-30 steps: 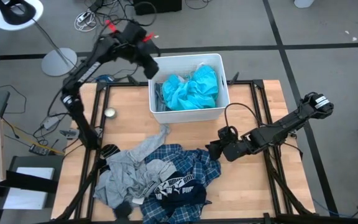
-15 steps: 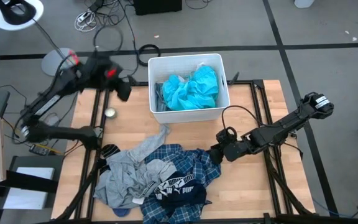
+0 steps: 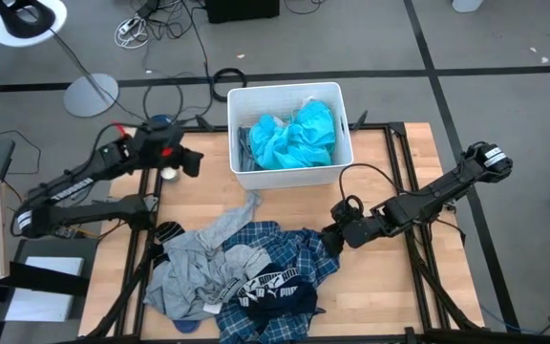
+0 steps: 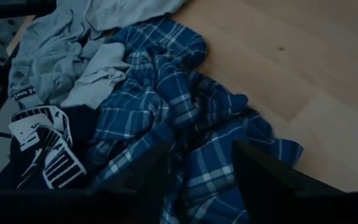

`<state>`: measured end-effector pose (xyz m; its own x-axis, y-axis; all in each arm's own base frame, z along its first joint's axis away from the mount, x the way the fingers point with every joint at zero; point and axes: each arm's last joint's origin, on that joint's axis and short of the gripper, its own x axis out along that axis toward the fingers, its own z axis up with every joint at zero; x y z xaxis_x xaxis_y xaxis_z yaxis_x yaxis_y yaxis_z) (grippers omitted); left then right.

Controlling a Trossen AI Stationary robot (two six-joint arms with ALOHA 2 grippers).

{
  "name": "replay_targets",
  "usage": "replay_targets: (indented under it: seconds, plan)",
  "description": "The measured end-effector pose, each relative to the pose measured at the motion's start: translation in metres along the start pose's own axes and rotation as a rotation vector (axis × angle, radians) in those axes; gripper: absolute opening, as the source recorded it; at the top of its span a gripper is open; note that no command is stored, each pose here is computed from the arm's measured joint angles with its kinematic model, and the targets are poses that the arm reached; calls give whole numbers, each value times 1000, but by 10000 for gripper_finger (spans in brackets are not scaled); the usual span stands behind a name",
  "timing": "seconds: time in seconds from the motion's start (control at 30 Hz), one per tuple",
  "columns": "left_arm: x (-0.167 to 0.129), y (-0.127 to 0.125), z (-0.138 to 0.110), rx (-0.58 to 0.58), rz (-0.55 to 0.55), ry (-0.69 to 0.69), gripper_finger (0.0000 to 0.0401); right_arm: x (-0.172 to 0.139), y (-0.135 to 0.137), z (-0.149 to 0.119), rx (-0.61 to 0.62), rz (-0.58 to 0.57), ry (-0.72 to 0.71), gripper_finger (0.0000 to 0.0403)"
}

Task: Sort clothes
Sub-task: Put the top gray sock into the laundry bin

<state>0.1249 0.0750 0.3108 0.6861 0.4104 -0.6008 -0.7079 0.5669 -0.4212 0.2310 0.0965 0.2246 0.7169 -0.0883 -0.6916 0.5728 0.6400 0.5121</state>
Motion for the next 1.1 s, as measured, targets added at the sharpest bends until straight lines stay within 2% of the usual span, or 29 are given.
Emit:
replay_targets:
  seconds: [0.17,0.3,0.47,0.73,1.1]
  plan:
    - [13,6,-13,34,-12,76,100,1,0,2,18,2,-3,178]
    - [28,11,-32,80,-78,183,125,2,-1,6,36,3,-15,178]
    - [44,8,-60,158,-120,242,128,4,-1,12,64,11,-37,178]
    - [62,-14,-94,321,-223,252,126,7,-4,20,107,0,-59,178]
    - [97,-35,-138,534,-226,340,124,8,-6,24,122,0,-69,178]
